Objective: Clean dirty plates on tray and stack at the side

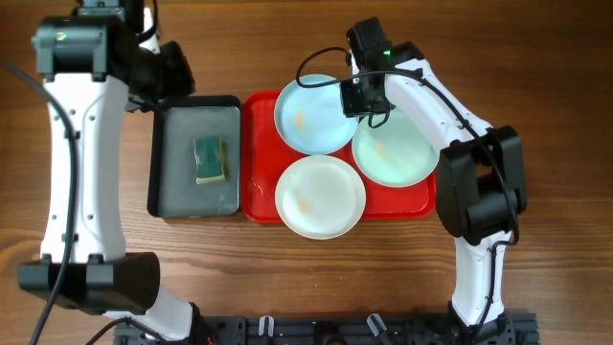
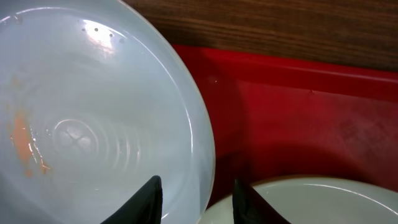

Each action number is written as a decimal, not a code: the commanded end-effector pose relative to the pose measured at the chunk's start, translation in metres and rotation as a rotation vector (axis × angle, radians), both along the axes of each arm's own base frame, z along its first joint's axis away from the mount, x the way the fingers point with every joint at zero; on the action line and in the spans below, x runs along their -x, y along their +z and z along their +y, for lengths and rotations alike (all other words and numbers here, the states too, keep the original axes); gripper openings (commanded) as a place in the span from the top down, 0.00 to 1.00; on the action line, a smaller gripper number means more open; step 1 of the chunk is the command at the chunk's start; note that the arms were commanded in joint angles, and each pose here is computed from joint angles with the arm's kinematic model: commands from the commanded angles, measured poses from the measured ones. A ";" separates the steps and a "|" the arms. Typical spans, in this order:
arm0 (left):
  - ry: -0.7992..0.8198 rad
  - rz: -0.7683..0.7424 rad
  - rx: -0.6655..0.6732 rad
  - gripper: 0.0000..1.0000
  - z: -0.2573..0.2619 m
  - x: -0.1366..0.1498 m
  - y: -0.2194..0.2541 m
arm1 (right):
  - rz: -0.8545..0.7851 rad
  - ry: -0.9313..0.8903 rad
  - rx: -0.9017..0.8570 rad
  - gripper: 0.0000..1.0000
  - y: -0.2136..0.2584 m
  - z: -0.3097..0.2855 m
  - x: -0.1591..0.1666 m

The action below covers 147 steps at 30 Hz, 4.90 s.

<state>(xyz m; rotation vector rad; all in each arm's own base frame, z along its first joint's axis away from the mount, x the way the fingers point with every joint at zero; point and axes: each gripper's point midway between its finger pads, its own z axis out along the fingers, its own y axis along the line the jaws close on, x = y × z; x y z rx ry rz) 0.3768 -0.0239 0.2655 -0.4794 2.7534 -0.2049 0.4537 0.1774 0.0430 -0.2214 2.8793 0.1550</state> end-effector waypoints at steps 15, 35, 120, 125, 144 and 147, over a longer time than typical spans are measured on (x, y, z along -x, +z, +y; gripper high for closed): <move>0.008 0.100 -0.019 0.58 0.003 -0.005 -0.079 | -0.065 0.003 -0.005 0.83 -0.013 0.004 -0.012; 0.008 0.109 -0.020 0.62 0.003 -0.003 -0.080 | -0.053 -0.016 0.074 0.96 -0.030 -0.009 -0.013; -0.192 0.191 -0.117 0.67 0.009 0.024 -0.253 | -0.051 -0.017 0.075 0.96 -0.030 -0.009 -0.013; -0.191 0.198 -0.124 0.71 0.010 0.025 -0.254 | -0.051 -0.017 0.076 0.96 -0.030 -0.009 -0.013; -0.191 0.254 -0.136 0.67 0.013 0.032 -0.271 | -0.050 -0.017 0.076 0.96 -0.030 -0.009 -0.013; -0.191 0.265 -0.138 0.70 0.013 0.033 -0.275 | -0.050 -0.017 0.076 0.96 -0.030 -0.009 -0.013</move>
